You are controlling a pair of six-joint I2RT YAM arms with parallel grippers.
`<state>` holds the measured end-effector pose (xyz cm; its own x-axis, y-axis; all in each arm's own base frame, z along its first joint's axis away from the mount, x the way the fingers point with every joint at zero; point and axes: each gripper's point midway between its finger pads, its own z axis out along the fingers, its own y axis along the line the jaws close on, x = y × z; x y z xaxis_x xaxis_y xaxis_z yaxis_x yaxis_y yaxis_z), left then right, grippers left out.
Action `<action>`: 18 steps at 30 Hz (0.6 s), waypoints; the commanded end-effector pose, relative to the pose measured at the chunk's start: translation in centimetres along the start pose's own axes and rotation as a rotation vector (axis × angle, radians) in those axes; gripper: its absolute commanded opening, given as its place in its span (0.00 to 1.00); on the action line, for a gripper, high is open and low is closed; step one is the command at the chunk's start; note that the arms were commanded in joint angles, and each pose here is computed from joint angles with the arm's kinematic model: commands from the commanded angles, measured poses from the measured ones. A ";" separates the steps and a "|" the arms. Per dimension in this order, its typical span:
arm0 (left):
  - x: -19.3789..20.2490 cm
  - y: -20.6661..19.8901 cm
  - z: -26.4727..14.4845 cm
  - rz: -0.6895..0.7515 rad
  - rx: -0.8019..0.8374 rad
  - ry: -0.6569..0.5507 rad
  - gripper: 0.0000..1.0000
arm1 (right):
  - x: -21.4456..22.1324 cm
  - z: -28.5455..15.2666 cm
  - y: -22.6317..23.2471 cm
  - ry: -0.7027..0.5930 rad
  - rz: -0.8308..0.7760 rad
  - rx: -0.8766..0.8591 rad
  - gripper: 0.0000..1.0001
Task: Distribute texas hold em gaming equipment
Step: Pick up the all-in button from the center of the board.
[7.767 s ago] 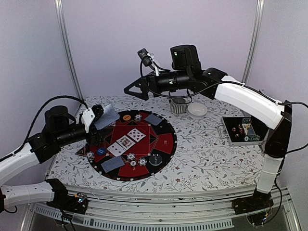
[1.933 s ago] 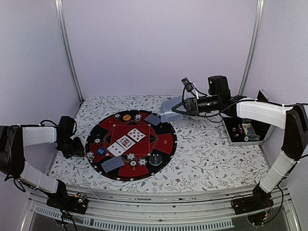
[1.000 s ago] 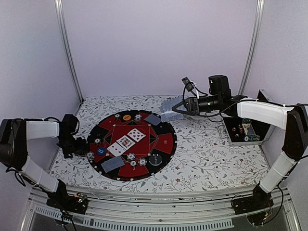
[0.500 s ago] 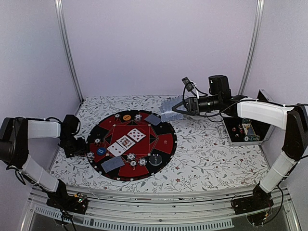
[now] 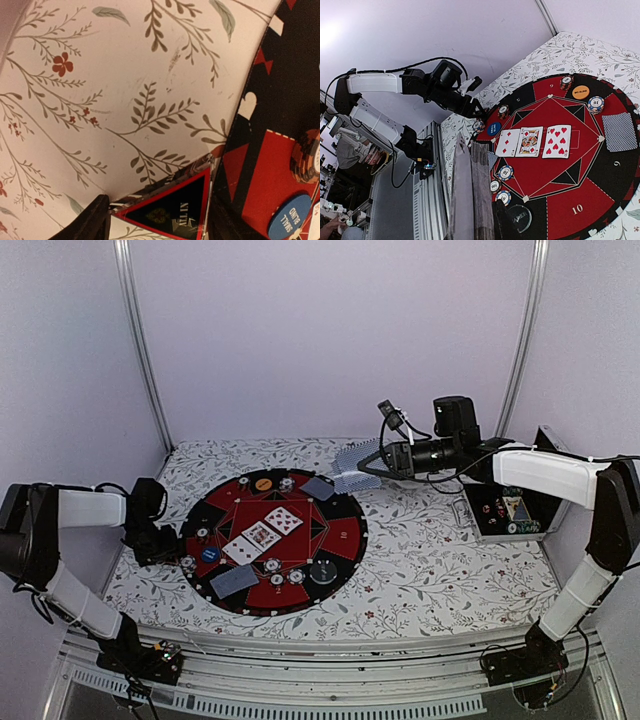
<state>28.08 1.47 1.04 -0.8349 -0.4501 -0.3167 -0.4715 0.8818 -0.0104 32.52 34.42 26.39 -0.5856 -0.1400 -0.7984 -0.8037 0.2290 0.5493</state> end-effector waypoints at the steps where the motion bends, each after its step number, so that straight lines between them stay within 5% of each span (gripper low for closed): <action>1: 0.7 0.4 0.8 -0.001 -0.016 0.017 0.63 | -1.4 -1.0 1.7 -0.029 -0.047 -0.021 0.01; 18: -3.4 0.1 -3.3 0.014 -0.032 -0.099 0.59 | -1.6 -1.0 1.8 -0.029 -0.051 -0.025 0.01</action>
<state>28.56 2.10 2.55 -0.8281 -0.4426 -0.3440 -0.4768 0.8788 0.0171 32.49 34.43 26.40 -0.5841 -0.1412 -0.7993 -0.8050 0.2270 0.5481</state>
